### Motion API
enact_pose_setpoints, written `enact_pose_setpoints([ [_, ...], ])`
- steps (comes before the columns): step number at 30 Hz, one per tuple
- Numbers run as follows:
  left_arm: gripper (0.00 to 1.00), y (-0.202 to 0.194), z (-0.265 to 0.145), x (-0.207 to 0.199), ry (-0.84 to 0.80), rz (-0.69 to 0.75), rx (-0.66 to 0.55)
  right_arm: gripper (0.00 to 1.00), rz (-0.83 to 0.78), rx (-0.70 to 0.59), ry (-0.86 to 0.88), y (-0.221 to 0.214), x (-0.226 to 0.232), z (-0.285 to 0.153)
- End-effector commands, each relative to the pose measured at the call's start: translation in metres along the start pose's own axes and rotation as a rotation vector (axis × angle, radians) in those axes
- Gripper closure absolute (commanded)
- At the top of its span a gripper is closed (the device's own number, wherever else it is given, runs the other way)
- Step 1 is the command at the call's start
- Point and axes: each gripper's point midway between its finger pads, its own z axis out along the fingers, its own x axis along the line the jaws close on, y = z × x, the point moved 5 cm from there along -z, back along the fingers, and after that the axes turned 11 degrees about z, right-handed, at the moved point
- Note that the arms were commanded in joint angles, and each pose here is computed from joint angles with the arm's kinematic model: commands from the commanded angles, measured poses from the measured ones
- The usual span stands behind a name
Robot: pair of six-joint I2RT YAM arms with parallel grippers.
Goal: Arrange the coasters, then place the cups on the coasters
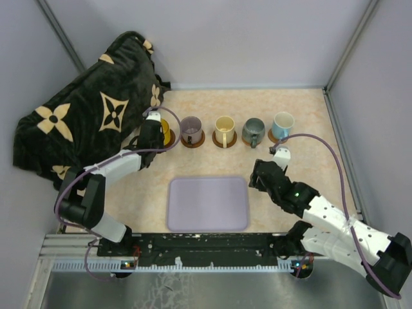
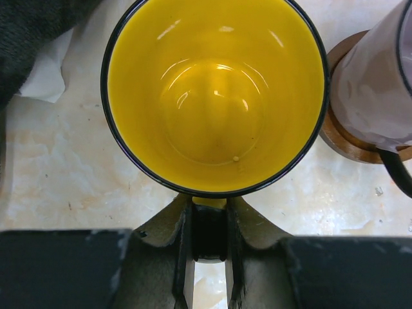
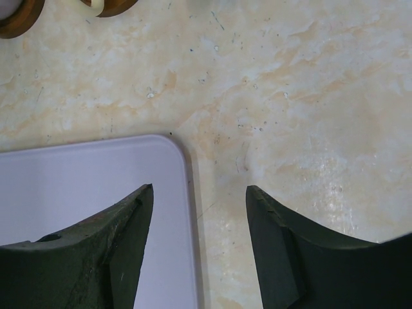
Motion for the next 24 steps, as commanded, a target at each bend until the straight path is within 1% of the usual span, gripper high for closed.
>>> enact_pose_setpoints([
  [1,0.87,0.044,0.008,0.001,-0.028,-0.066,-0.146,0.40,0.025,-0.043,-0.008,0.007,0.000,-0.003],
  [14,0.87,0.050,0.027,0.001,-0.028,-0.063,-0.144,0.40,0.022,-0.021,-0.013,0.003,0.005,0.004],
  [24,0.88,0.044,0.034,0.000,-0.028,-0.075,-0.115,0.40,0.018,-0.013,-0.018,0.000,0.005,0.007],
])
